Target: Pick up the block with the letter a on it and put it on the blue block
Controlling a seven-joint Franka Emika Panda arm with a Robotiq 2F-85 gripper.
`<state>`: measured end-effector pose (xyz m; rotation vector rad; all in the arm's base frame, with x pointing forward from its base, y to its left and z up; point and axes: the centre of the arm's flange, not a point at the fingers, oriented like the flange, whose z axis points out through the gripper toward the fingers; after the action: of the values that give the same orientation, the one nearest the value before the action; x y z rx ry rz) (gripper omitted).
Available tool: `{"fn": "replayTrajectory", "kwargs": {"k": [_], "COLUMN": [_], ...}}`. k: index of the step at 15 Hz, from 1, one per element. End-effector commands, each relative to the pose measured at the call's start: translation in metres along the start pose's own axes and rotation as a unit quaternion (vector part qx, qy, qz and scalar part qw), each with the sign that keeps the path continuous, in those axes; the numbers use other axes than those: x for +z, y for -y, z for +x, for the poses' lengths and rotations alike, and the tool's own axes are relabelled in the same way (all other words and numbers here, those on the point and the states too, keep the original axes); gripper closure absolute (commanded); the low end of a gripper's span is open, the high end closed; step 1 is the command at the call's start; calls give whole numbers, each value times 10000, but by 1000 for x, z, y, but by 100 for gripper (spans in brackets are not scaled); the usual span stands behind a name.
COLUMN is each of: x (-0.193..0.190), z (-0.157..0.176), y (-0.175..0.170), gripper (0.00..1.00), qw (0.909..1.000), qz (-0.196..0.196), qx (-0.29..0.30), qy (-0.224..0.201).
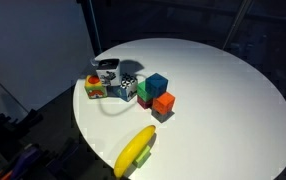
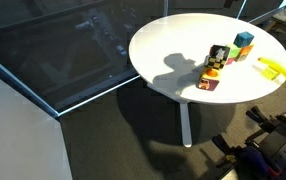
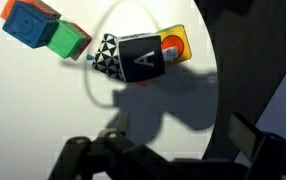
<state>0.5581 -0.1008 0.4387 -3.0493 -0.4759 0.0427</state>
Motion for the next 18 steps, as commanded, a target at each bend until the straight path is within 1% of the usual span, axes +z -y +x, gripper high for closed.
{"fn": "replayTrajectory", "kwargs": {"k": [1, 4, 10, 12, 13, 18], "x": [-3, 1, 17, 19, 22, 25], "z": [-6, -18, -25, -25, -15, -16], "y": [-16, -24, -30, -30, -31, -30], "gripper": [0, 0, 0, 0, 0, 0], "qw": [10000, 9998, 9975, 9977, 9986, 9987], "qz": [41, -75, -398, -382, -290, -285], "qx": [15, -13, -418, -442, -311, -324], "qy": [-81, -163, -403, -342, -310, -286]}}
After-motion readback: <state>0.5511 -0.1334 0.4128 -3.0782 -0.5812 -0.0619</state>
